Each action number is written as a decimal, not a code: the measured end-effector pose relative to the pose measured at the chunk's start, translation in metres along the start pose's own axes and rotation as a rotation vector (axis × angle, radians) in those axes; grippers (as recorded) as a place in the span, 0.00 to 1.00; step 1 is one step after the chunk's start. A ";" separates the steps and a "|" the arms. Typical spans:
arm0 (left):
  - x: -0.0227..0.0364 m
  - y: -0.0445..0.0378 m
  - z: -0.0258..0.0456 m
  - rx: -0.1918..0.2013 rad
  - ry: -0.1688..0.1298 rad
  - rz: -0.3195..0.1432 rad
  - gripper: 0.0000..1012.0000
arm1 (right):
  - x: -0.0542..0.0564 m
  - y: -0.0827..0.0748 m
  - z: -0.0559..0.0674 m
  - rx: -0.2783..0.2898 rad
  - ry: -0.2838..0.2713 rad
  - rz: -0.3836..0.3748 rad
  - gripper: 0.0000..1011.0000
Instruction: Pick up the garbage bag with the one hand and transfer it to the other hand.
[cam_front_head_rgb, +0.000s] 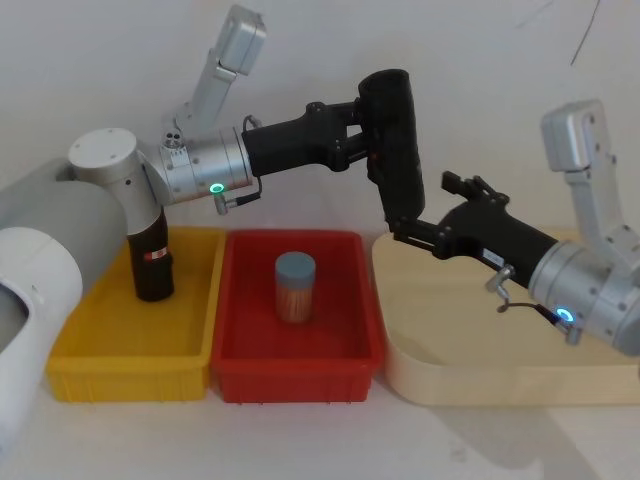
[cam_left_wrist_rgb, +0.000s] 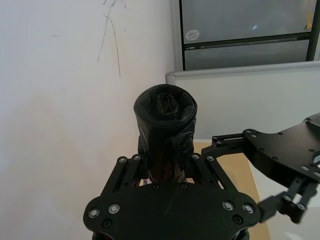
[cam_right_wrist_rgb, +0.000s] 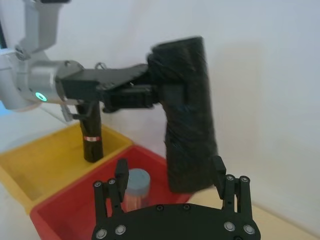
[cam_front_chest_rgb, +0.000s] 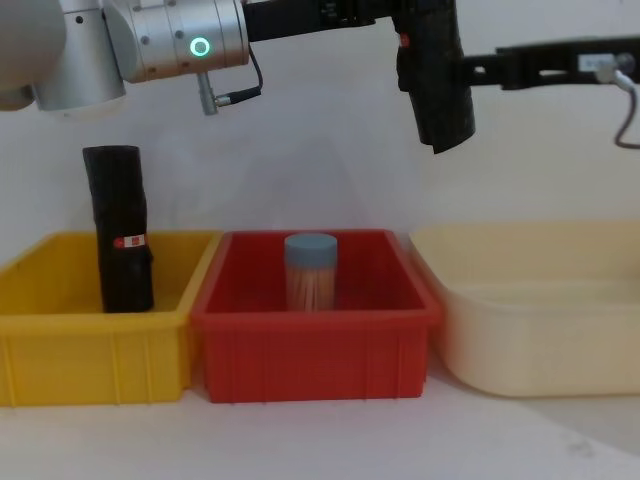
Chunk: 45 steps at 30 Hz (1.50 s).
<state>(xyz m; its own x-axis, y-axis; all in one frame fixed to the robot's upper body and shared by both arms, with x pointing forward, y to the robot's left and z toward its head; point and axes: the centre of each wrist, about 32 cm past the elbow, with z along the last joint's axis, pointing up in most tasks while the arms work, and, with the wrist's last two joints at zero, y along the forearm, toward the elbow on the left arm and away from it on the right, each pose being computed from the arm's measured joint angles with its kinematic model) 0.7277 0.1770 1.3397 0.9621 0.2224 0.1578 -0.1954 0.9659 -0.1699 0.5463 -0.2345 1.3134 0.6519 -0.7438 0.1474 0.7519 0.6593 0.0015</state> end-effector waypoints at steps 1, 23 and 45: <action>0.0000 0.0000 0.0000 0.000 0.000 0.000 0.36 | -0.001 0.001 0.001 0.003 -0.004 0.003 0.99; 0.0001 0.0001 0.0000 0.000 0.000 0.001 0.36 | -0.015 0.040 0.005 -0.017 -0.111 -0.097 0.99; 0.0000 0.0002 0.0000 0.000 0.000 0.001 0.36 | -0.015 0.071 -0.001 -0.057 -0.141 -0.166 0.88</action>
<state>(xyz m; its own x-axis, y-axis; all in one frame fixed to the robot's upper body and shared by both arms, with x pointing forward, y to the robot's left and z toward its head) 0.7277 0.1772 1.3397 0.9621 0.2229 0.1574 -0.1960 0.9658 -0.1697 0.5900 -0.1769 1.3101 0.5011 -0.8165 0.2869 0.8549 0.5185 -0.0175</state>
